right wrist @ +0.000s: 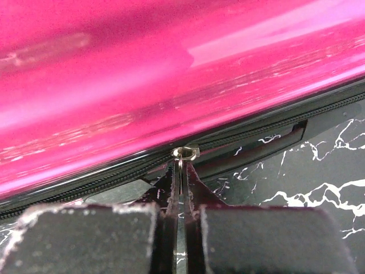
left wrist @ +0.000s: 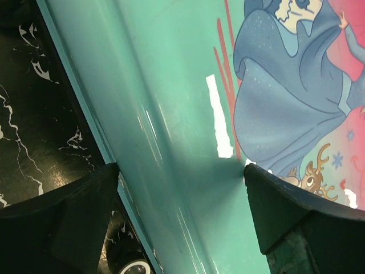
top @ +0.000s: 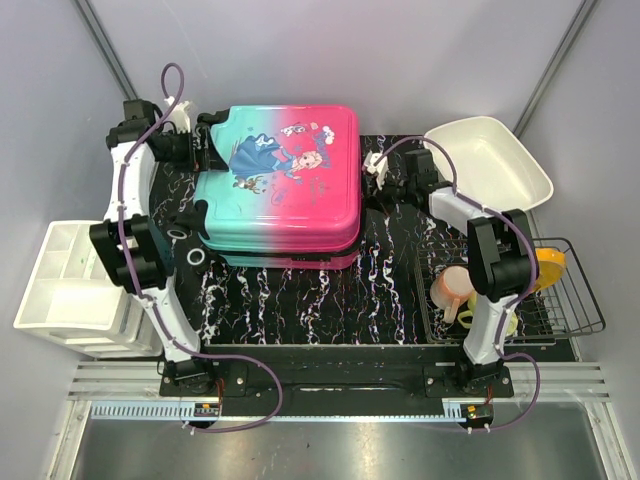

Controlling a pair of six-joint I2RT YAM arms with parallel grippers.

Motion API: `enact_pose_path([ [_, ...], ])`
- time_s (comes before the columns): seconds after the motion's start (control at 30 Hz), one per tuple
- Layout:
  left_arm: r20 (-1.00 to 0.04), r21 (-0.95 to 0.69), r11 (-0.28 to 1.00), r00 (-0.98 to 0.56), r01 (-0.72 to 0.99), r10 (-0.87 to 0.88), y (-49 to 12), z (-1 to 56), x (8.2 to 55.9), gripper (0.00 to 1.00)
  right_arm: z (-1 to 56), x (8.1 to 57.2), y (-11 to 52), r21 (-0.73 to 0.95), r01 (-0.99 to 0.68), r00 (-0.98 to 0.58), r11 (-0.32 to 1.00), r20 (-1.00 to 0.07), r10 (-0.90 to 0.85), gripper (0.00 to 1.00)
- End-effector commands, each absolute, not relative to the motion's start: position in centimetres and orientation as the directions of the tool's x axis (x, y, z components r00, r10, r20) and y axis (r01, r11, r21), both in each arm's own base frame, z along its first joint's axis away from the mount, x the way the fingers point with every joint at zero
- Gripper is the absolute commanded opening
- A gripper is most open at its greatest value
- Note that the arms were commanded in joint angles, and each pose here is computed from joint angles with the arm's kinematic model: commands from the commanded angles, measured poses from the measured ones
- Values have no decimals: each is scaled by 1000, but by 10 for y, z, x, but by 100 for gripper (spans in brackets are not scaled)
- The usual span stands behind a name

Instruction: Open, take out, and arrange the luggage

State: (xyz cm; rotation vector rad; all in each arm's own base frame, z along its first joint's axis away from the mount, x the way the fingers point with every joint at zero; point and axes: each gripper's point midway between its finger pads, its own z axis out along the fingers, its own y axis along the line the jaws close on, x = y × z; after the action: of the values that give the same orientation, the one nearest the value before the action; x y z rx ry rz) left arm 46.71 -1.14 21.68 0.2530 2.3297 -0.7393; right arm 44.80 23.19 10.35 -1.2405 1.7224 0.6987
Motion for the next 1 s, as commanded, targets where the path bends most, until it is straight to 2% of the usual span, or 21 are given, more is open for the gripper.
enact_pose_path([
  [0.0,-588,-504,746,-806,435,73,-59,180,467,88,122,376,294,43,-985,-104,170,-924,-368,0],
  [0.03,-587,-520,704,-801,483,117,-84,181,463,83,124,371,295,47,-985,-107,169,-924,-368,0],
  [0.23,-620,-487,557,-716,672,321,-178,169,453,70,131,331,290,98,-979,-158,181,-923,-352,0],
  [0.3,-627,-470,545,-697,694,347,-187,165,455,71,130,313,291,136,-975,-193,178,-915,-354,0],
  [0.37,-649,-421,582,-680,695,342,-181,174,468,82,134,306,302,137,-974,-192,181,-923,-333,0],
  [0.43,-689,-318,662,-645,678,330,-161,193,490,88,137,303,308,151,-968,-211,201,-923,-321,0],
  [0.53,-758,-242,796,-620,555,202,-116,243,513,95,147,300,322,173,-960,-233,222,-931,-282,0],
  [0.6,-800,-284,851,-599,443,45,-78,286,513,99,154,299,331,172,-958,-230,229,-938,-258,0],
  [0.7,-788,-390,886,-588,250,-181,-34,317,494,99,159,300,339,169,-956,-227,241,-944,-238,0],
  [0.77,-773,-429,878,-589,212,-235,-27,323,475,99,163,303,341,170,-950,-232,260,-944,-232,0],
  [0.8,-751,-433,888,-607,156,-260,-19,304,468,99,161,309,339,159,-942,-233,294,-943,-236,0],
  [0.87,-776,-419,903,-555,97,-300,-13,320,446,99,159,318,334,122,-932,-219,340,-940,-263,0],
  [0.9,-775,-390,920,-524,-43,-353,7,301,440,99,155,335,323,60,-905,-199,421,-935,-295,0],
  [0.97,-768,-394,909,-496,-134,-406,17,296,433,99,155,347,313,22,-886,-184,463,-933,-308,0],
])
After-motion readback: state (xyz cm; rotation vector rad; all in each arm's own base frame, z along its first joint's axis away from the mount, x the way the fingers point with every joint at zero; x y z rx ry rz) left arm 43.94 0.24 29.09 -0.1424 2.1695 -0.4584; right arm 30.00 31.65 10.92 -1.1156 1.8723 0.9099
